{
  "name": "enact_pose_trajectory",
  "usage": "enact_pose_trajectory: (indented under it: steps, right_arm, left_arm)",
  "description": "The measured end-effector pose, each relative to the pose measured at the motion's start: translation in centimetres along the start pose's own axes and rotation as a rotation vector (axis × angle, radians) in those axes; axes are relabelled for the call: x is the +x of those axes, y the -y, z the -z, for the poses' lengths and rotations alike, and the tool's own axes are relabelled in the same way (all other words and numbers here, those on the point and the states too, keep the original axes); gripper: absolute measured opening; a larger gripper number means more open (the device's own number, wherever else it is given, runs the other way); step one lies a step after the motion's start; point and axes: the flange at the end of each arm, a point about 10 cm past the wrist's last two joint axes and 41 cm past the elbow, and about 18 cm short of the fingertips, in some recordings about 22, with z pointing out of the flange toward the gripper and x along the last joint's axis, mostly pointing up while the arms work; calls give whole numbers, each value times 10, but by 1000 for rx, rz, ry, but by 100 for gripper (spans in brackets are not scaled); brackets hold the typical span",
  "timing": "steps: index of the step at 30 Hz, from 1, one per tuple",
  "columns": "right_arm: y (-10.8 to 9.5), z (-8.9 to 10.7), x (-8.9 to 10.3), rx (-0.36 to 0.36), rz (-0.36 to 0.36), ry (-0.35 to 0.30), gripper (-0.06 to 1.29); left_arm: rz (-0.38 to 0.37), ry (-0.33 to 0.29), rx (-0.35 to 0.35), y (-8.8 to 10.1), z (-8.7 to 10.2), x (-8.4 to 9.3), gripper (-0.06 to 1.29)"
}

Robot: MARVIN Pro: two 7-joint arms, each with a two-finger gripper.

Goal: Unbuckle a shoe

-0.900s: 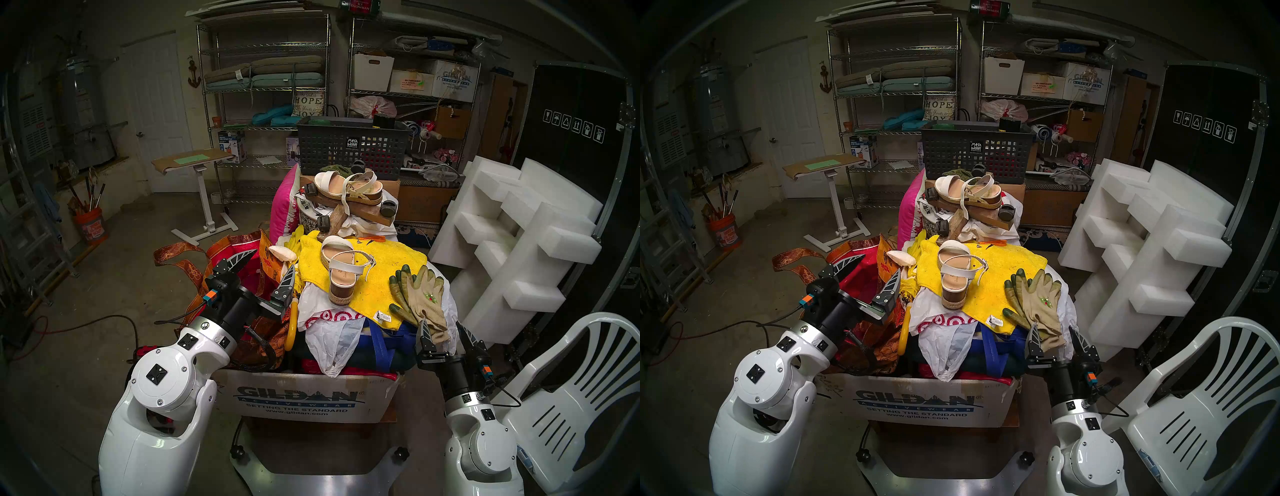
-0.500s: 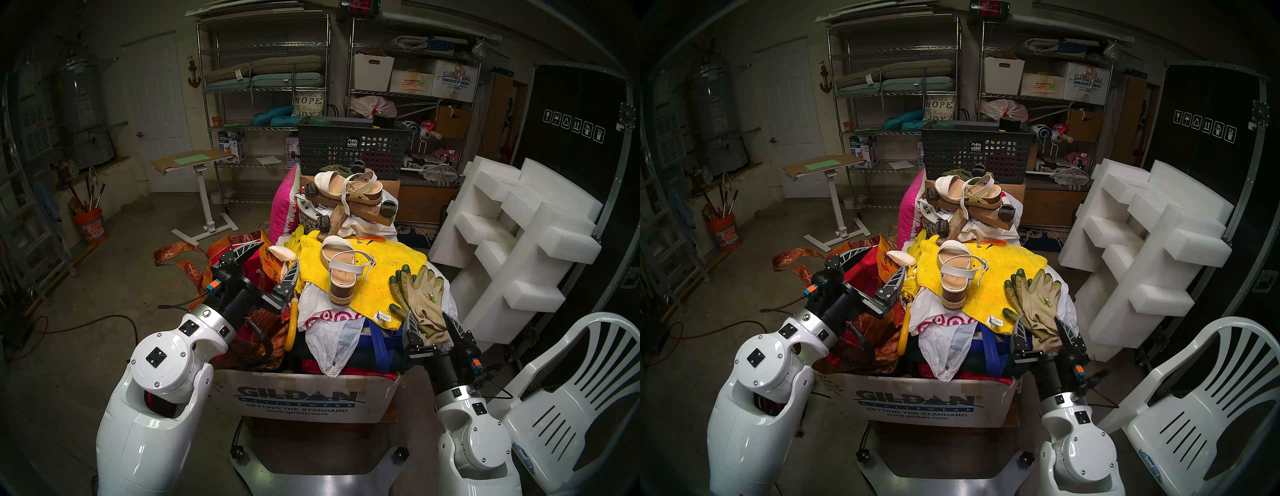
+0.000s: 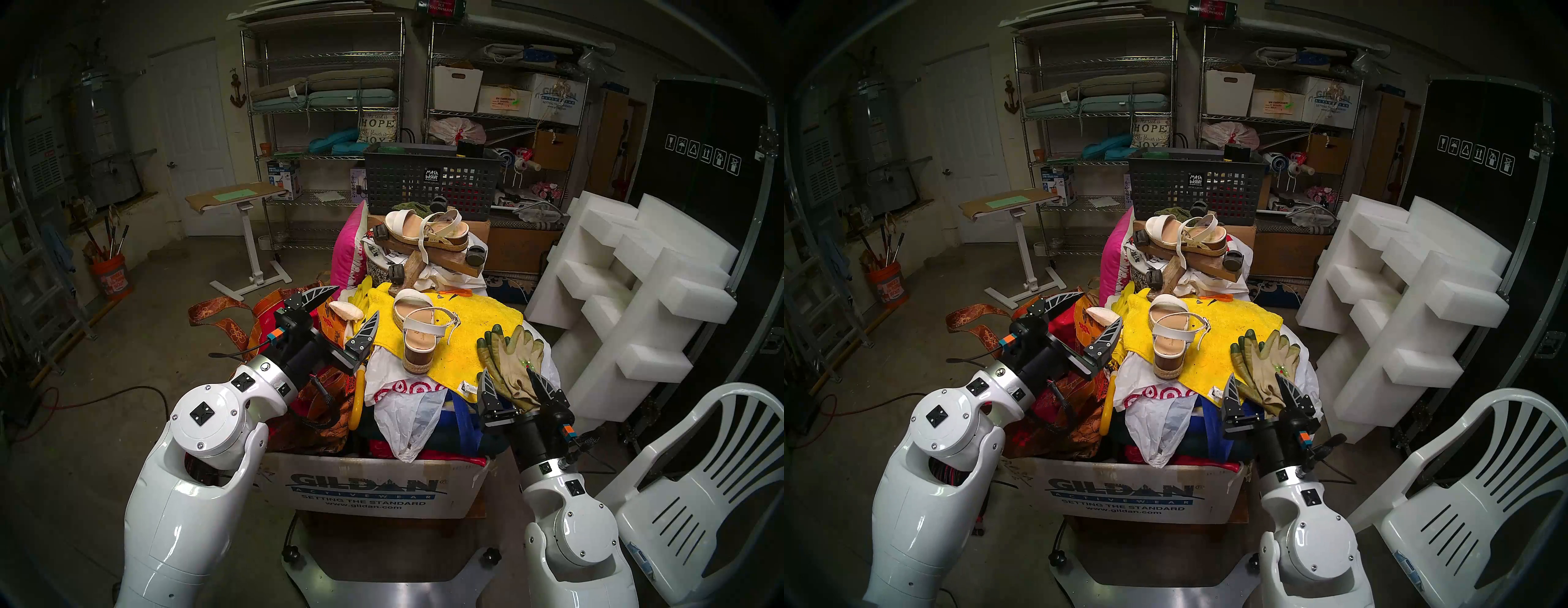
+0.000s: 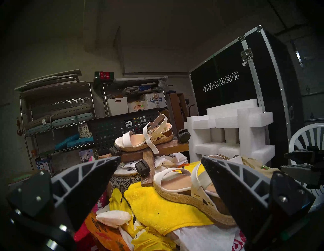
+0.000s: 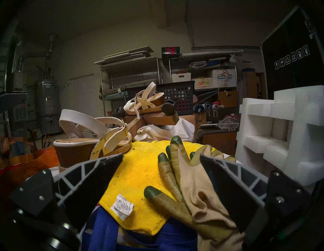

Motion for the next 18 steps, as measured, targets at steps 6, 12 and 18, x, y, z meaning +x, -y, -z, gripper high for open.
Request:
enact_pose_trajectory:
  steps: [6,12,18]
  right_arm:
    - [-1,4,2,-11,-11,0,123]
    - [-1,6,3,-16,-18,2,123]
    - [4,4,4,0,-33,-8,123]
  left_arm:
    - [-1,-13,-4,0,-3,3,127]
    - [-4,-19,9,3,-2,6,127]
    - [6,-22,11,0,2,8,127]
